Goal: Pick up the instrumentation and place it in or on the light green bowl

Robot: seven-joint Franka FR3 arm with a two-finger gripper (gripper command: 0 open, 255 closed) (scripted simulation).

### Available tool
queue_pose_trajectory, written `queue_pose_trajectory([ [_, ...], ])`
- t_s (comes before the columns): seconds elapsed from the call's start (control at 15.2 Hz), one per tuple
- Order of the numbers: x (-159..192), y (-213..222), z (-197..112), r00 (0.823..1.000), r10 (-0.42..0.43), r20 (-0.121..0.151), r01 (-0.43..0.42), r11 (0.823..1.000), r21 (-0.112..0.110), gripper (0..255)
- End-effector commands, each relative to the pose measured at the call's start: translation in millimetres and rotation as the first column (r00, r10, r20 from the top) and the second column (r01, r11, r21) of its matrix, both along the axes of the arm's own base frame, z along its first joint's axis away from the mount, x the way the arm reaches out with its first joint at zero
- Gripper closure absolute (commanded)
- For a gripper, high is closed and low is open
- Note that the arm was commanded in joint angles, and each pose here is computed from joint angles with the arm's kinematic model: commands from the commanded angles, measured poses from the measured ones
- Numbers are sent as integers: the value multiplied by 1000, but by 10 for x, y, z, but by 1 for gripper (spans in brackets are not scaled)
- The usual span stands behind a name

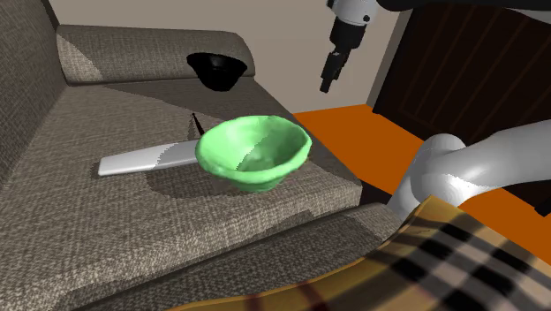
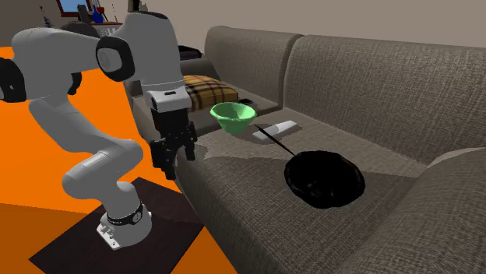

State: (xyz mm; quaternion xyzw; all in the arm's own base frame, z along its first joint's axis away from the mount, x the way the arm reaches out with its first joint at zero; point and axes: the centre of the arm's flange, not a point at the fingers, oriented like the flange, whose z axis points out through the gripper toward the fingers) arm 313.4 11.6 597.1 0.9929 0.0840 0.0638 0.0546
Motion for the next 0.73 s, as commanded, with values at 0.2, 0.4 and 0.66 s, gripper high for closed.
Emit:
queue_pose_trajectory([
  [0.2,263,285,-19,997,77,-14,-77,997,3,0],
  [0.4,502,590,-40,988,153,-27,-153,988,6,0],
  [0.66,784,1023,-73,966,253,-45,-253,967,12,0],
])
